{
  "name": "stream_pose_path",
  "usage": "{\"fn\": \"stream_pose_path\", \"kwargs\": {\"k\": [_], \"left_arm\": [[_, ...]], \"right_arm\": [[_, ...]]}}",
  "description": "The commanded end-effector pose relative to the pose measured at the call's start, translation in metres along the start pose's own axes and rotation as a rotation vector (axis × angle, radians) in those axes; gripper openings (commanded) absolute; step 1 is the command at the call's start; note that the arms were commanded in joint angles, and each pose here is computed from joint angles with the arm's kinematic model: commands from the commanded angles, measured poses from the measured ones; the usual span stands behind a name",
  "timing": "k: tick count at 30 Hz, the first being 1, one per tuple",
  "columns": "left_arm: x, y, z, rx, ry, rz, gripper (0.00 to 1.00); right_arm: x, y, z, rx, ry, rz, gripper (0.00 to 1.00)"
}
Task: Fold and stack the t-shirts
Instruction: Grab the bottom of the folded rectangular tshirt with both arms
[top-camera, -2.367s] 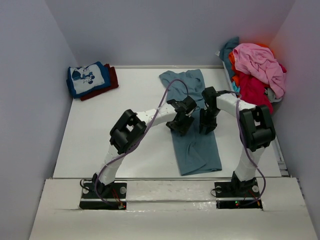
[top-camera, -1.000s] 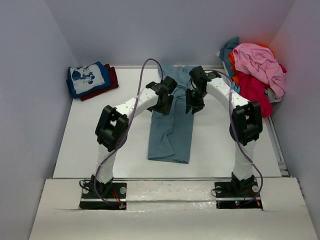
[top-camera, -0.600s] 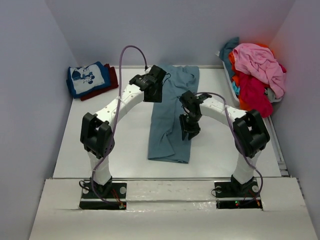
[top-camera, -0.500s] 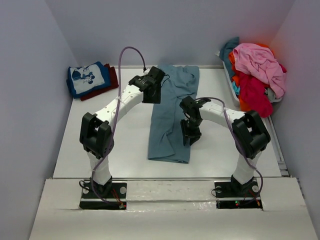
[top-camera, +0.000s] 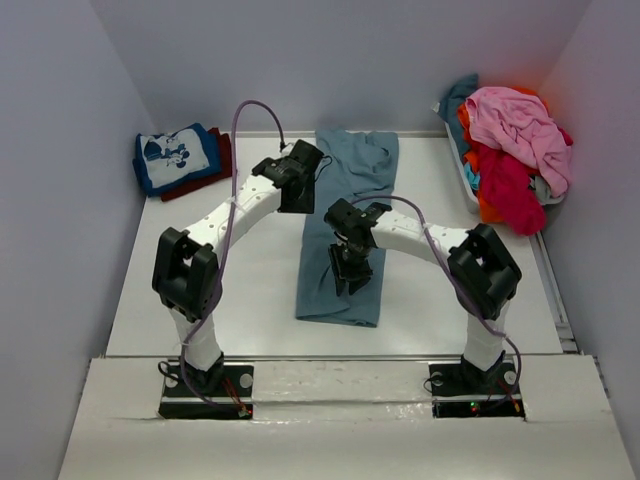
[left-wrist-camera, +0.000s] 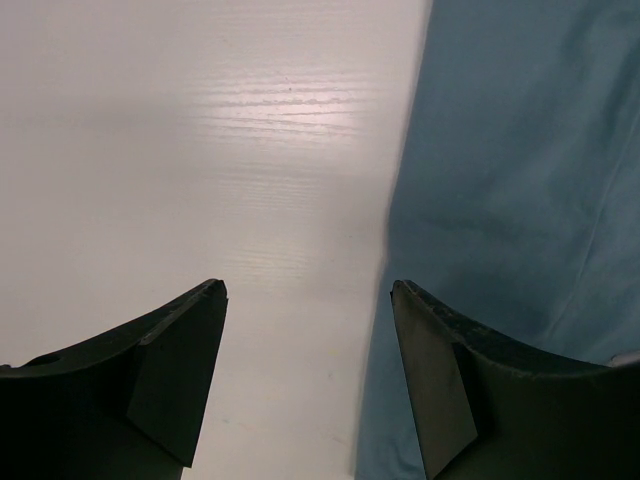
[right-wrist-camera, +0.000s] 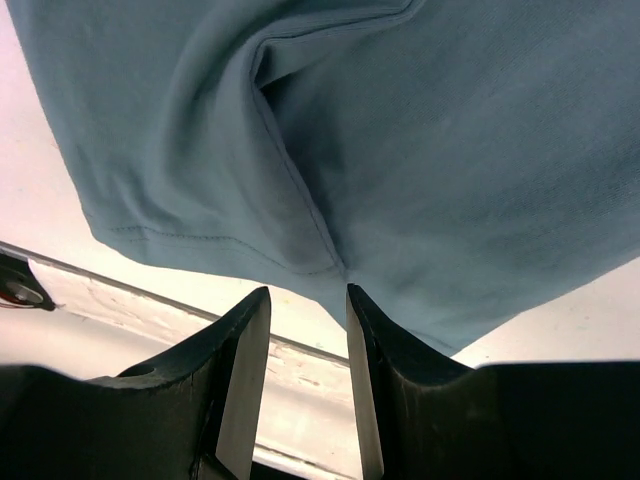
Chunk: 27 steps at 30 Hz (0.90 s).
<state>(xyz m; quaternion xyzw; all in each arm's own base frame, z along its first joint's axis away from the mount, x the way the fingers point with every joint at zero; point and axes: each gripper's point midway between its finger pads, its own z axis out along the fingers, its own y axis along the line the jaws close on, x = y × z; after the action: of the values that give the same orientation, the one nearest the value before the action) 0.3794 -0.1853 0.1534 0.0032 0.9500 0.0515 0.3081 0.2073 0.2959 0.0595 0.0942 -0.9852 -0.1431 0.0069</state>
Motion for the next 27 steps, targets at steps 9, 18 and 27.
{"fn": "stream_pose_path", "kwargs": {"k": [9, 18, 27], "left_arm": [[-0.009, 0.014, -0.018, 0.003, -0.065, -0.028, 0.8], [-0.004, 0.022, -0.018, -0.005, -0.062, -0.026, 0.8], [0.0, 0.024, -0.019, -0.002, -0.062, -0.025, 0.8]], "right_arm": [[0.014, 0.01, 0.011, -0.019, 0.05, -0.018, 0.42], [0.026, 0.009, 0.024, -0.005, 0.092, -0.023, 0.42], [0.033, 0.008, 0.022, 0.015, 0.086, -0.029, 0.2]]}}
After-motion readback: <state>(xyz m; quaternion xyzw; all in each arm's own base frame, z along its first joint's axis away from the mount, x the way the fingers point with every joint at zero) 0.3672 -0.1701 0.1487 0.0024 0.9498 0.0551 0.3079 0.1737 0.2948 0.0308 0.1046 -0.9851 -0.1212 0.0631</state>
